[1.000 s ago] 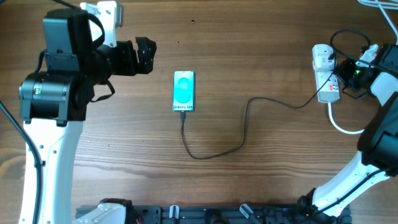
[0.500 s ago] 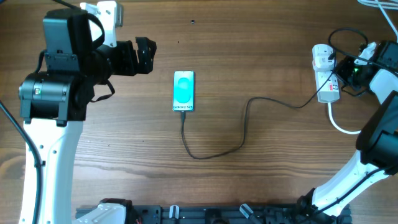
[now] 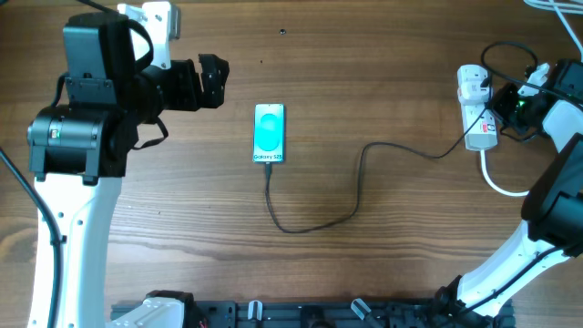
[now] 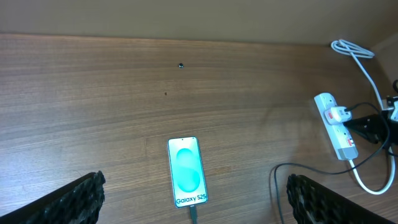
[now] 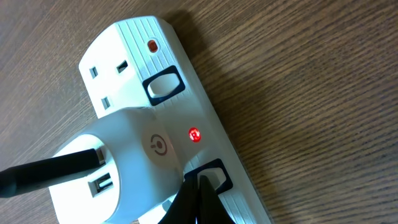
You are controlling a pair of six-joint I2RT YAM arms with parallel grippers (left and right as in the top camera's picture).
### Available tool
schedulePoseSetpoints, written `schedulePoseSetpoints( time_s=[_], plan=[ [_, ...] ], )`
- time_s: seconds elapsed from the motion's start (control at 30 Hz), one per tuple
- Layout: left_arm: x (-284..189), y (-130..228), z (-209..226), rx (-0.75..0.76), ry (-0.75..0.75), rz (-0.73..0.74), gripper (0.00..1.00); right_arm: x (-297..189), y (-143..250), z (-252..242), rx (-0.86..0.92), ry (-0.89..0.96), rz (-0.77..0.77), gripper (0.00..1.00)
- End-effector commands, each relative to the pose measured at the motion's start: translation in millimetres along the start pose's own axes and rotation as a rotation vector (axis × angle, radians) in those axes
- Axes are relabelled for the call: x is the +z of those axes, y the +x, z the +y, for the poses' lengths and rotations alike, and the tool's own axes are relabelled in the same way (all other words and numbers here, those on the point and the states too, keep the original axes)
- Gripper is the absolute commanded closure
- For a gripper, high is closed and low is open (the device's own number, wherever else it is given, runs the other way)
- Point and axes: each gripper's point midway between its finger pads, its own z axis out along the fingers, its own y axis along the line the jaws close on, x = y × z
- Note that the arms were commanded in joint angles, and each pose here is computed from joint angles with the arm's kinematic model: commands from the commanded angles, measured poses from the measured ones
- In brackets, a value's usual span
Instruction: Plug charger to phone and switch on socket
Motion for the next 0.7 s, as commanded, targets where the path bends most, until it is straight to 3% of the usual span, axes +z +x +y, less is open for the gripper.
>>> schedulePoseSetpoints(
  time_s=[0.0, 0.13, 0.27, 0.4, 0.53, 0.57, 0.6, 0.67],
  plan=[
    [-1.4, -1.1, 0.9, 0.001, -0.006, -0.007, 0.00, -1.5, 30.5, 6.0, 0.031, -0.060, 0.092, 0.96],
    [-1.4, -1.1, 0.8, 0.001, -0.005, -0.006, 0.00, -102.3, -14.5, -5.7, 0.070, -0.006, -0.115, 0.96],
    [-1.4, -1.1, 0.9, 0.001, -0.006, -0.007, 0.00, -197.5, -24.8, 15.1, 0.019, 0.001, -0.287, 0.96],
    [-1.4, -1.1, 0.8, 0.001, -0.005, -0.006, 0.00, -282.1, 6.7, 75.1, -0.194, -0.081, -0.402, 0.96],
    [-1.4, -1.1, 0.8, 0.001, -0.005, -0.006, 0.00, -329.0, 60.9, 126.3, -0.361, -0.239, -0.416, 0.95],
    [-1.4, -1.1, 0.9, 0.001, -0.006, -0.007, 0.00, -339.3, 75.4, 133.2, -0.377, -0.251, -0.421, 0.88],
    [-1.4, -1.1, 0.8, 0.001, -0.005, -0.006, 0.00, -347.5, 87.0, 137.0, -0.385, -0.250, -0.428, 0.74],
    [-1.4, -1.1, 0.8, 0.001, -0.005, -0.006, 0.00, -358.8, 108.7, 141.7, -0.385, -0.246, -0.431, 0.20]
  ],
)
